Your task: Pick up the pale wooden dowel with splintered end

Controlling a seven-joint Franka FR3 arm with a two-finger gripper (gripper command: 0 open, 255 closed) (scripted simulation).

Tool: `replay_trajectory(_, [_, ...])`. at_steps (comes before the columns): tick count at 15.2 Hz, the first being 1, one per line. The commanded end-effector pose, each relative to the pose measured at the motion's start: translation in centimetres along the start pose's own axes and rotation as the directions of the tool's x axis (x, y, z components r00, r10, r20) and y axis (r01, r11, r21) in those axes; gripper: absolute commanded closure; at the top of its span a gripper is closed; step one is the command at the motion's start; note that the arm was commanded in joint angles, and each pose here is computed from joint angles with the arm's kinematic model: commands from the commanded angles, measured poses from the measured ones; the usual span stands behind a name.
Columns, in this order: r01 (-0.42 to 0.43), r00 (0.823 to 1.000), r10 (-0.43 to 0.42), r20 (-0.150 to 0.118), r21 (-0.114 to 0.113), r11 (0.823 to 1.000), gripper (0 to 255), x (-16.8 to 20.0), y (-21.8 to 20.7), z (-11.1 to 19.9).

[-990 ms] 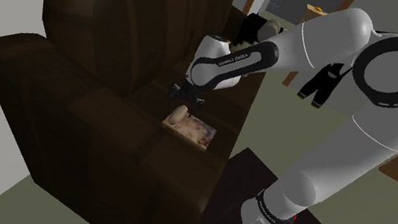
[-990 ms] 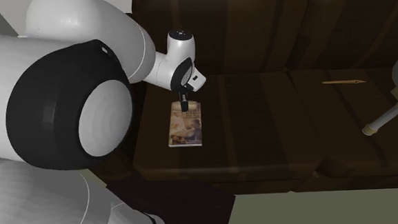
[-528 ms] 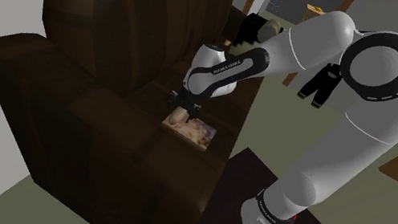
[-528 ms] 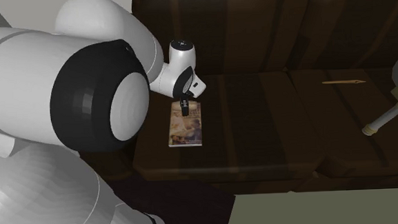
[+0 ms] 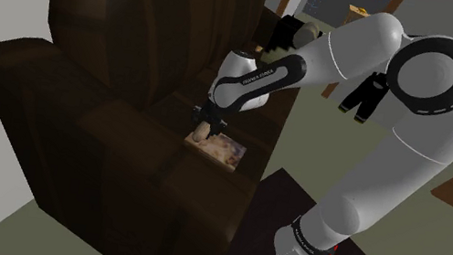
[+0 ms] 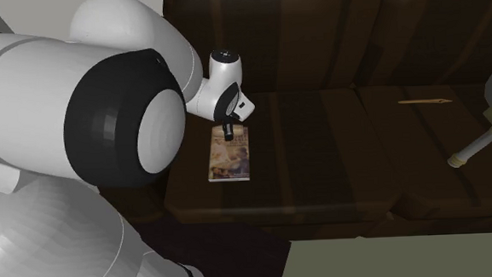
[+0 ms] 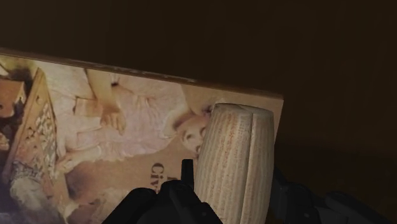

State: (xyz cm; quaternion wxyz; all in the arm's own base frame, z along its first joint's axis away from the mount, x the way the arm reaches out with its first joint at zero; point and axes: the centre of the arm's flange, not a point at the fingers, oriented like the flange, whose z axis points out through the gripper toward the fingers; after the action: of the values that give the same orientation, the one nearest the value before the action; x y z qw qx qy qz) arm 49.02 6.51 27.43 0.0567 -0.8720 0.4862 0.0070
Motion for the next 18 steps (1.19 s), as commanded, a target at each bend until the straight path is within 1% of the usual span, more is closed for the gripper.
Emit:
replay_trajectory(1, [0.0,1.0,0.0,0.0,0.0,1.0,255,0.0,0.0,0.0])
replay_trajectory(2, [0.0,1.0,0.0,0.0,0.0,1.0,255,0.0,0.0,0.0])
replay_trajectory(17, [0.0,1.0,0.0,0.0,0.0,1.0,255,-0.5,-0.7,-7.8])
replay_trajectory(18, [0.0,1.0,0.0,0.0,0.0,1.0,255,-0.5,-0.8,-7.9])
